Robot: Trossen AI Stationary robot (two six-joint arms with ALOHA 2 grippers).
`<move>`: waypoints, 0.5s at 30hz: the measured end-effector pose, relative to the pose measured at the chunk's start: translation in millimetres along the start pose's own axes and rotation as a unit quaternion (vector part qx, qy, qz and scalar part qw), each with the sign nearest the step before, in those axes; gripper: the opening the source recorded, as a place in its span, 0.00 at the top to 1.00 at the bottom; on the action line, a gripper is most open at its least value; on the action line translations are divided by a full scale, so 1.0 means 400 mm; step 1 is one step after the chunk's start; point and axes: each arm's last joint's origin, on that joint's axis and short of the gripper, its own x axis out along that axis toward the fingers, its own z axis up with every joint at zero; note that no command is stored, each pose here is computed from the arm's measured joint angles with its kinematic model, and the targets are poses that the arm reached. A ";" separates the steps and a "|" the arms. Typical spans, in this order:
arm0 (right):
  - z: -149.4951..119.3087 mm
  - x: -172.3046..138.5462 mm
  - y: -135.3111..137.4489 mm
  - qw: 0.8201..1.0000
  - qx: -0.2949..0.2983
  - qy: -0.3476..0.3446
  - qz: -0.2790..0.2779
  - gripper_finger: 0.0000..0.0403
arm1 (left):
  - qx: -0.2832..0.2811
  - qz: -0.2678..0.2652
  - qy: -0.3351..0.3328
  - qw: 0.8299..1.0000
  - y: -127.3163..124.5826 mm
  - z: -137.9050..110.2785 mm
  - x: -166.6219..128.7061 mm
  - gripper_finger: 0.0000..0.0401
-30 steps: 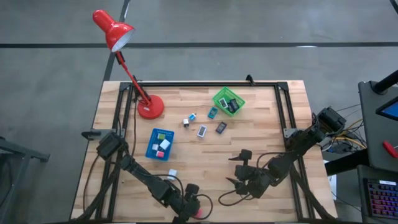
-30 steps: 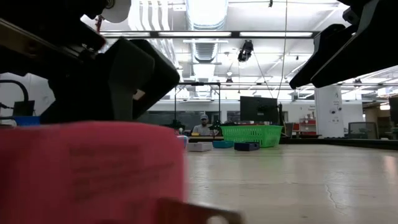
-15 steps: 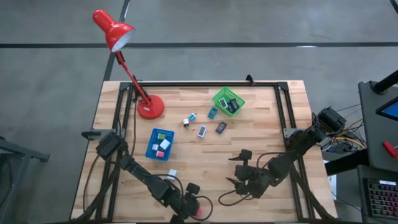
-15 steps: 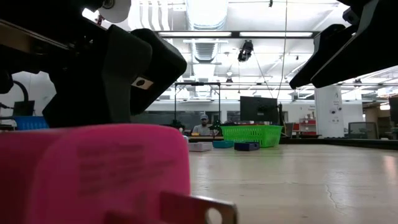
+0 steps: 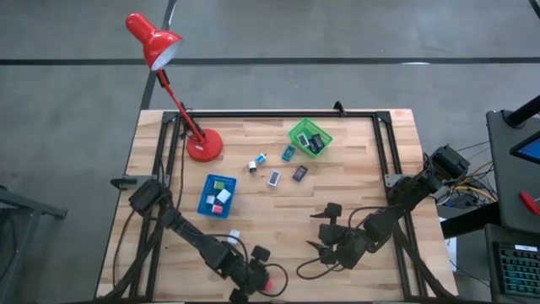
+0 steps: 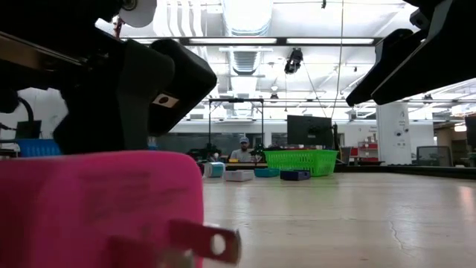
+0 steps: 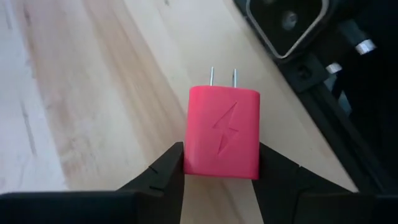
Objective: Pick & Place Office items
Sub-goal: Put the pink charger adapter into the blue basket
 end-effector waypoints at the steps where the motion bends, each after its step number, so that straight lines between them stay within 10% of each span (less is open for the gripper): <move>1: 0.000 0.000 0.000 1.000 0.000 0.000 0.000 0.02 | 0.000 0.001 0.002 1.000 0.004 0.000 0.000 0.64; 15: -0.001 0.000 -0.002 1.000 0.000 -0.008 -0.012 0.02 | 0.012 0.020 -0.114 0.993 0.021 -0.020 -0.062 0.64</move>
